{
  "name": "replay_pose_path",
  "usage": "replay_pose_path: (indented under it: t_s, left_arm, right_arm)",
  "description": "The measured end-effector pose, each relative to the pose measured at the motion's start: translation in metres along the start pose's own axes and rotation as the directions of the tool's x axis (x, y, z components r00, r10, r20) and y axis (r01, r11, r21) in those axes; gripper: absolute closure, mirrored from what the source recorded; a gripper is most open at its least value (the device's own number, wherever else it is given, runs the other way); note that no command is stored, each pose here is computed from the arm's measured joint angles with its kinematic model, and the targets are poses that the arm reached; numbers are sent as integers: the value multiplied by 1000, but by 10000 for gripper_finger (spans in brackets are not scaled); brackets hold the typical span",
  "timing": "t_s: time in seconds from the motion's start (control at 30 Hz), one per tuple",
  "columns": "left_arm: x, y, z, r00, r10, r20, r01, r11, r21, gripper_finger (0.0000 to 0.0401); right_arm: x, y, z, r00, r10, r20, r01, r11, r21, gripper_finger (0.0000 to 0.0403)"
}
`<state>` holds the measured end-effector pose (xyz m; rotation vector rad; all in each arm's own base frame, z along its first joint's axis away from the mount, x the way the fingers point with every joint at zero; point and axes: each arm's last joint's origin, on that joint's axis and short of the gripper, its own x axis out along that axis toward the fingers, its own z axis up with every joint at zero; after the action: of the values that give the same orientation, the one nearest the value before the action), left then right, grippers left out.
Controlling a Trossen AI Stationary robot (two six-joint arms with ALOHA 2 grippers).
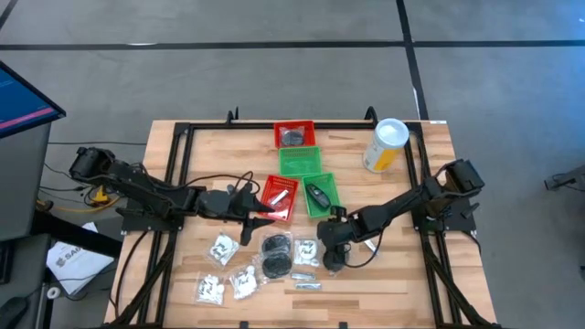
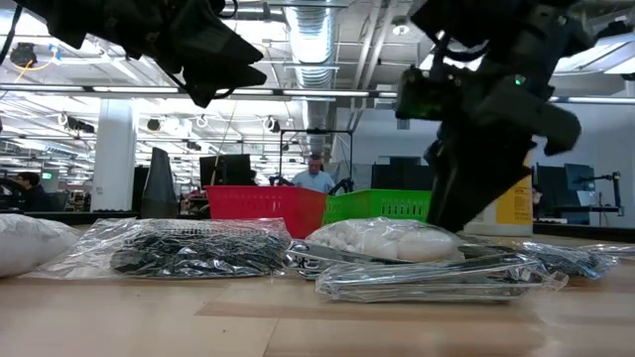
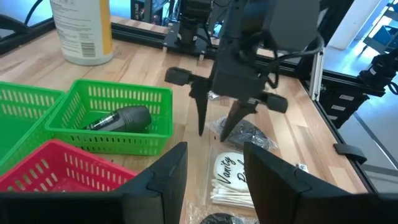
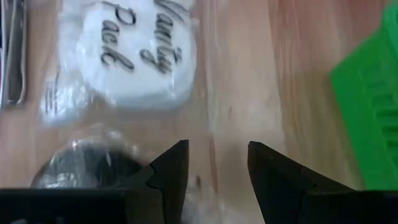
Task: Pick & Place Travel size toiletries
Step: Put the white cotton pack into the top green bin
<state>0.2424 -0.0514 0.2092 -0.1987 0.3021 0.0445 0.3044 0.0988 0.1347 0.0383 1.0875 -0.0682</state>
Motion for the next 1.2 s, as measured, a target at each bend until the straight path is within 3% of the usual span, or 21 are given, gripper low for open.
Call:
replay_pose_path:
  t_s: [0.2, 0.77, 1.03, 1.2]
  left_arm:
    - [0, 0, 1, 1000, -2, 10, 2, 1000, -2, 252]
    - [0, -1, 3, 1000, -7, 25, 6, 1000, 2, 252]
    - [0, -1, 3, 1000, -7, 25, 6, 1000, 10, 252]
    - [0, -1, 3, 1000, -7, 26, 7, 1000, 9, 252]
  right_arm:
    - [20, 6, 3, 1000, 9, 22, -9, 999, -31, 248]
    - [26, 9, 8, 999, 23, 47, -18, 995, -101, 255]
    - [26, 13, 9, 997, 39, 72, -29, 991, -132, 310]
    - [26, 16, 8, 996, 49, 74, -37, 987, -155, 382]
